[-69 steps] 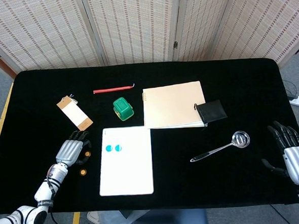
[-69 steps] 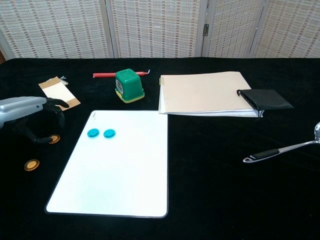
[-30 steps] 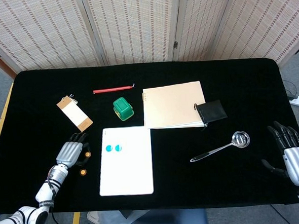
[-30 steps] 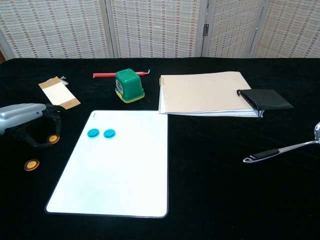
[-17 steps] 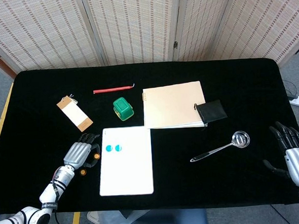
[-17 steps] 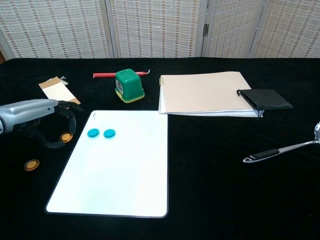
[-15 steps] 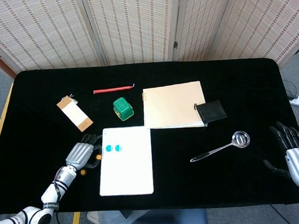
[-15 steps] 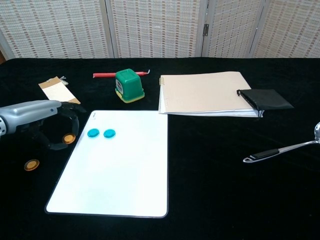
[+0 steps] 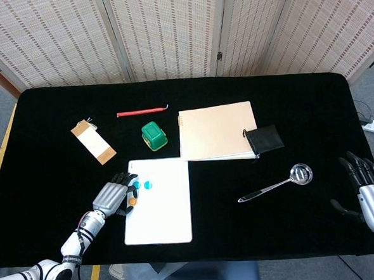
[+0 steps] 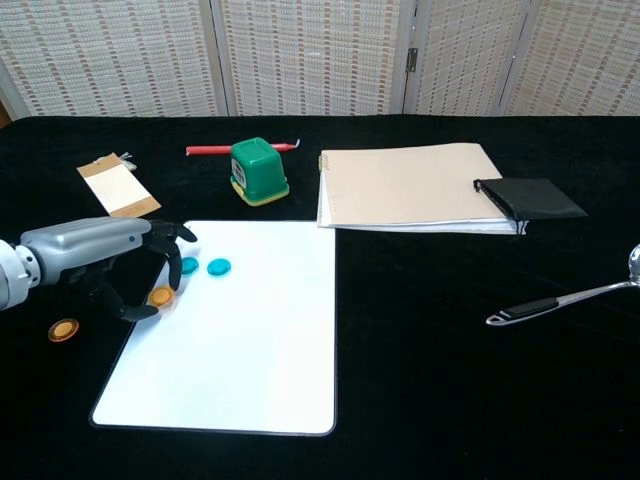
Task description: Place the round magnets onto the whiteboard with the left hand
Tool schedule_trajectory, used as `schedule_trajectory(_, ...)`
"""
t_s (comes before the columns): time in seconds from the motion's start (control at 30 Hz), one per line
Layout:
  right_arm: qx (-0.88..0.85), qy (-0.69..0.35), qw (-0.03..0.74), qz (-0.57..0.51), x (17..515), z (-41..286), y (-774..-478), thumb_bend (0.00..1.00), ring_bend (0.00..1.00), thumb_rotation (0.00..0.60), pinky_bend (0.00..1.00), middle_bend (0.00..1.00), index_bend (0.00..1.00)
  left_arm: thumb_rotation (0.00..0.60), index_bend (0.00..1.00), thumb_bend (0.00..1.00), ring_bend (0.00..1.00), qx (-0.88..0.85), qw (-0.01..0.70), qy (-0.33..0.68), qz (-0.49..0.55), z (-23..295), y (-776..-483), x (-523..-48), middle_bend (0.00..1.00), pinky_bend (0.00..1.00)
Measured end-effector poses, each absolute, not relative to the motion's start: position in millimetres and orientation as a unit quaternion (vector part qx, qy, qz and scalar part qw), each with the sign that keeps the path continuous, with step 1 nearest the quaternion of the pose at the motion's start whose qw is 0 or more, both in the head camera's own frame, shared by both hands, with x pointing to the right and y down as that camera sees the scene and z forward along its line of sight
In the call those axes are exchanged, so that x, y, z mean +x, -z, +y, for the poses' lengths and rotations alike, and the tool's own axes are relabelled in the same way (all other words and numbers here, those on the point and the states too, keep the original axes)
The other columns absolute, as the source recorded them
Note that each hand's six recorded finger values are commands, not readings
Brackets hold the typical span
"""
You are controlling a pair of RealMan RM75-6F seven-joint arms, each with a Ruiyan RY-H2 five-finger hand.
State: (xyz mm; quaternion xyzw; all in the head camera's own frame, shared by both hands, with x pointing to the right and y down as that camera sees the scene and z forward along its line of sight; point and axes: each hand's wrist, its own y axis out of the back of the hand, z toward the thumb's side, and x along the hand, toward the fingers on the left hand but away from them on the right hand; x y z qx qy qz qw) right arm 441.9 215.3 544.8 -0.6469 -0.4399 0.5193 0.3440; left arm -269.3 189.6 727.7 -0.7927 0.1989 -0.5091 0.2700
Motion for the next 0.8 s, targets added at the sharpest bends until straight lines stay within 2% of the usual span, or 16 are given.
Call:
schedule_trajectory(0.37, -0.647, -0.517, 0.345, -0.442, 441.0, 214.8, -543.2, 0.27, 0.0, 0.6, 0.0, 0.0, 0.0, 0.6, 0.34, 0.38, 0.0, -0.797, 0.275, 0.499, 0.203, 192.7, -718.2, -266.9, 0.11, 0.0)
schedule_trajectory(0.6, -0.649, -0.513, 0.348, -0.441, 438.3, 213.0, -542.4, 0.27, 0.0, 0.6, 0.0, 0.0, 0.0, 0.6, 0.38, 0.37, 0.0, -0.786, 0.283, 0.503, 0.223, 189.7, -703.6, -288.2, 0.11, 0.0)
schedule_trajectory(0.8, -0.654, -0.51, 0.347, -0.438, 435.2, 212.3, -544.9, 0.27, 0.0, 0.6, 0.0, 0.0, 0.0, 0.6, 0.4, 0.38, 0.0, -0.775, 0.291, 0.517, 0.218, 207.3, -696.4, -315.1, 0.11, 0.0)
